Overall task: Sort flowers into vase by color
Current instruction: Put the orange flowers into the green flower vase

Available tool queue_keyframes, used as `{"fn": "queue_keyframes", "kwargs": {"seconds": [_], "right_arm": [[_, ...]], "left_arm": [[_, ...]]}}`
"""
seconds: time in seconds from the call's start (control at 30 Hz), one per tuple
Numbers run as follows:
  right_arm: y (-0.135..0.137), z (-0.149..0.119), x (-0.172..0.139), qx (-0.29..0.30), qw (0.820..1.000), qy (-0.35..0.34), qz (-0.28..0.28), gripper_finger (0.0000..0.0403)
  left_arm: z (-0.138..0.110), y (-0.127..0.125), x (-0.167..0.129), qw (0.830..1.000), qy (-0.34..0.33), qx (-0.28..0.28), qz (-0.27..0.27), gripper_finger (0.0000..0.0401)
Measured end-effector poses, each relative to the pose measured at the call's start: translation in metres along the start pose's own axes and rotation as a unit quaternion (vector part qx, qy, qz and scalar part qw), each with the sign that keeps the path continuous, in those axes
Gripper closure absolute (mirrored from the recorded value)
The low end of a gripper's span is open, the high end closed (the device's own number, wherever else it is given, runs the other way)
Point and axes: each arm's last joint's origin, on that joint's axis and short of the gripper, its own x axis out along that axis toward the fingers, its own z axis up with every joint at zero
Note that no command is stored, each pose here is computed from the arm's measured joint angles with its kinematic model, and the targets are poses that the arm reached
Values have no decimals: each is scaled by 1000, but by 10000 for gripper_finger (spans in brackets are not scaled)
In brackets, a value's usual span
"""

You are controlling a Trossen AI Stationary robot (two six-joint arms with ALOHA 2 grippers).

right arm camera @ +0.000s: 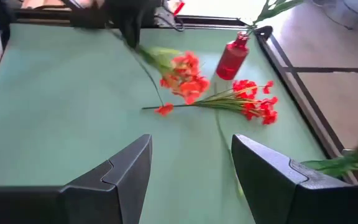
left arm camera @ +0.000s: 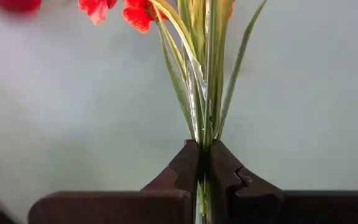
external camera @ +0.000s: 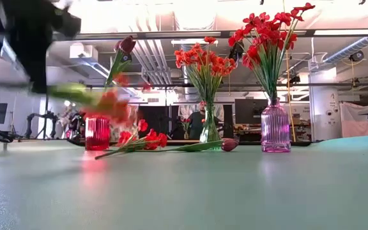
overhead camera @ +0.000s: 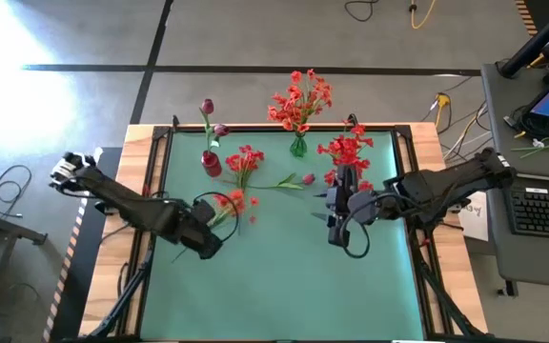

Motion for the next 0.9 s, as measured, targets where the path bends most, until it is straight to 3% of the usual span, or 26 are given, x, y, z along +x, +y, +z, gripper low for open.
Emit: {"fn": "queue_keyframes", "kwargs": {"seconds": [0.17,0.3,0.37,0.47,0.57,0.67,0.77,0.9], "right_arm": [[14,-21,15,-13,1000,6,11,188],[23,-39,27,-15,1000,6,21,188],[28,-47,31,-17,999,0,27,188],[36,-56,38,-34,998,-26,39,188],[40,-59,47,-41,993,-97,48,188],[41,-60,52,-42,985,-161,48,188],[40,-58,52,-28,972,-230,48,188],[39,-57,50,-9,953,-299,49,188]], "left_arm": [[8,-4,-44,991,-107,60,-59,401],[15,-9,-68,963,-199,126,-127,401],[19,-14,-77,939,-250,163,-173,401],[25,-20,-83,888,-338,220,-220,401],[27,-26,-81,831,-420,265,-252,401],[29,-29,-74,783,-494,270,-265,401],[30,-31,-61,756,-541,257,-264,401],[32,-35,-44,739,-568,243,-269,401]]}}
